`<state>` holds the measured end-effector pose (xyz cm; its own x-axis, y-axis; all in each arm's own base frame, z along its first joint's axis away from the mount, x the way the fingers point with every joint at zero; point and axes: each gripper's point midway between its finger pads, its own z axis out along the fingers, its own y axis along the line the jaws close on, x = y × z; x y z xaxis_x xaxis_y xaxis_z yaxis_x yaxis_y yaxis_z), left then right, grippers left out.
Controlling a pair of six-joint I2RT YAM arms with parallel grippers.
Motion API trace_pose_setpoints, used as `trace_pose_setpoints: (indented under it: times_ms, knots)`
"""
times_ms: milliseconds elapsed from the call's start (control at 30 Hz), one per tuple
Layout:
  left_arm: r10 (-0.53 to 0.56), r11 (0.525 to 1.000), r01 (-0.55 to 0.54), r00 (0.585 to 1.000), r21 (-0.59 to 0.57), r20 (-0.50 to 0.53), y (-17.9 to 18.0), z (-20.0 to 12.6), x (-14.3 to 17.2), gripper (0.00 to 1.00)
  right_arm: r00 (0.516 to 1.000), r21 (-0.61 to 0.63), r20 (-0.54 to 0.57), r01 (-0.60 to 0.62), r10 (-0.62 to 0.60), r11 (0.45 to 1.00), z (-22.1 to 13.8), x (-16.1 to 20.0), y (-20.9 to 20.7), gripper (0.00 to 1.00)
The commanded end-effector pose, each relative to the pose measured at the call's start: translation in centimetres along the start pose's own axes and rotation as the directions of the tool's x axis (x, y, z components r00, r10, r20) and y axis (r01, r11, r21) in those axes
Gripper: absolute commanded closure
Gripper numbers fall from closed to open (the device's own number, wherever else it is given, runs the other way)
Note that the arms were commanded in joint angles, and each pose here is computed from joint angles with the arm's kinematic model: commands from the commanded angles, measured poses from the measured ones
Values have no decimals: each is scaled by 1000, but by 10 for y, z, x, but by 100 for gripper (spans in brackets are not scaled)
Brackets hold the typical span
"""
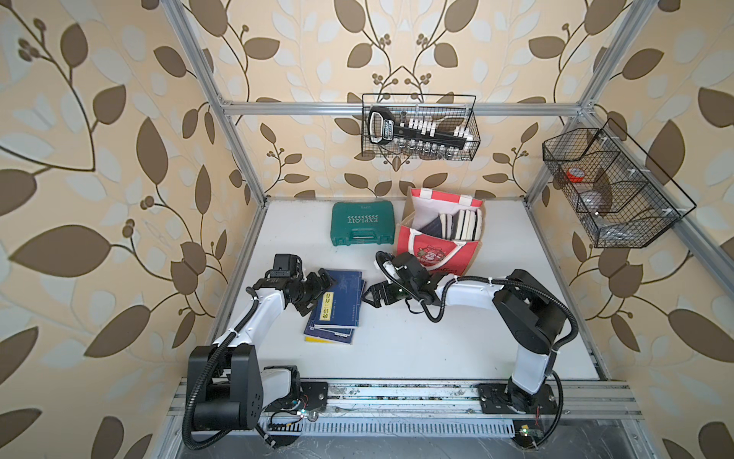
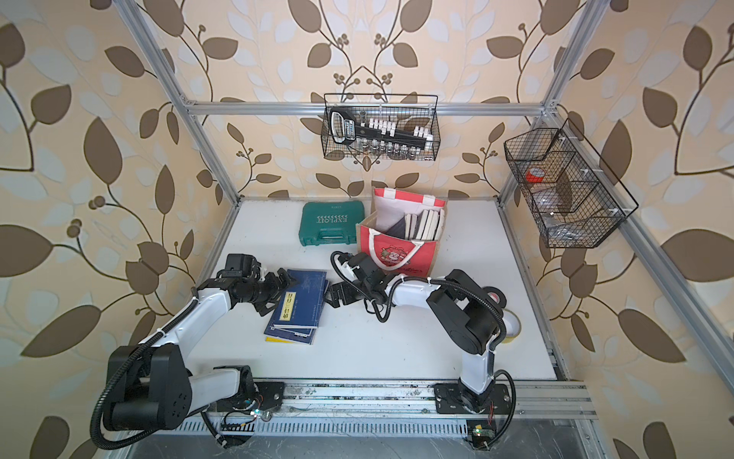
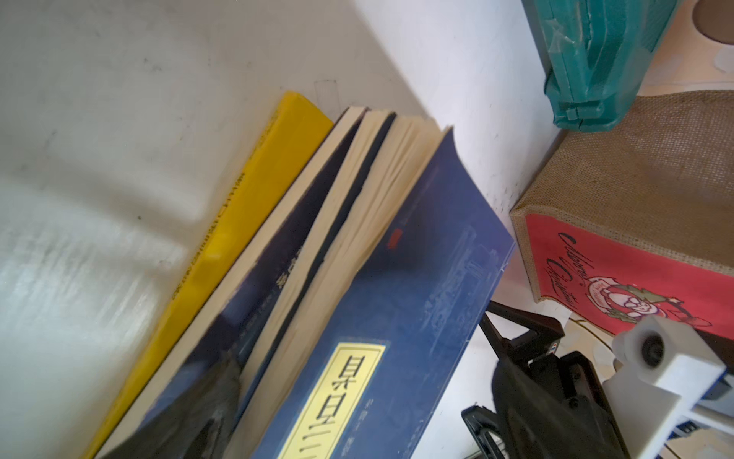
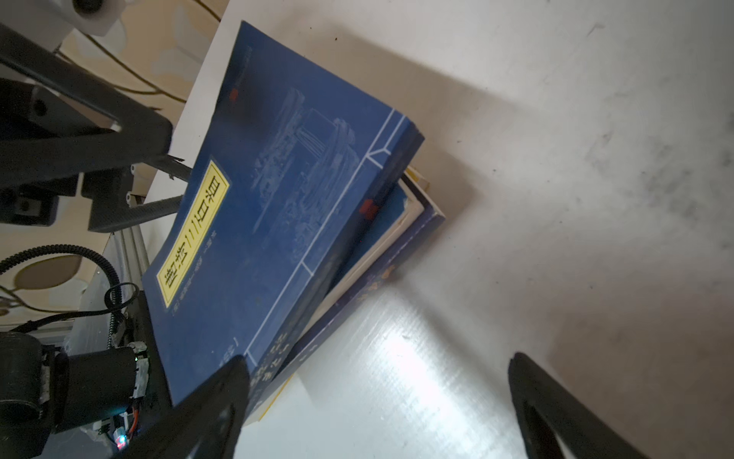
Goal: Put the books into the canvas bag
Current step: Pick up the book from the book.
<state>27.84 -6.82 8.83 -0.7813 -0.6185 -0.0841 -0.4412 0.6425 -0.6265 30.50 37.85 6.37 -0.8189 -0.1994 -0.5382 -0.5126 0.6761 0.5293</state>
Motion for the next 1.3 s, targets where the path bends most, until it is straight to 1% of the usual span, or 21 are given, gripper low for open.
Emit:
trace_pose_setpoints:
  times_ms: [0, 200, 400, 567, 800, 1033, 1267]
  knots:
    - [21, 997, -21, 1000, 75, 3, -14, -8, 4, 1, 1000, -39, -1, 13, -13, 999, 7, -8, 9, 1]
    - [34, 990, -32, 999, 134, -19, -26, -5, 6, 1, 1000, -57, 13, 7, -6, 998, 3, -18, 4, 1]
    - [46, 989, -41, 998, 142, -34, -31, -4, 7, 1, 1000, -101, 30, 3, 0, 995, 0, -29, -4, 2]
    - [58, 988, -52, 998, 148, -35, -34, -4, 11, 1, 1000, -183, 27, 6, -1, 983, 5, -32, 6, 6]
    - [70, 984, -61, 997, 167, -45, -39, -3, 13, 1, 999, -228, 36, -1, 10, 974, 7, -38, 14, 12]
    - [73, 981, -61, 995, 186, -62, -43, 2, 14, 1, 1000, -260, 28, 3, 4, 966, 8, -37, 24, 23]
    - [69, 980, -55, 995, 191, -71, -43, 6, 14, 1, 1000, -279, 12, -1, 4, 960, 15, -36, 28, 25]
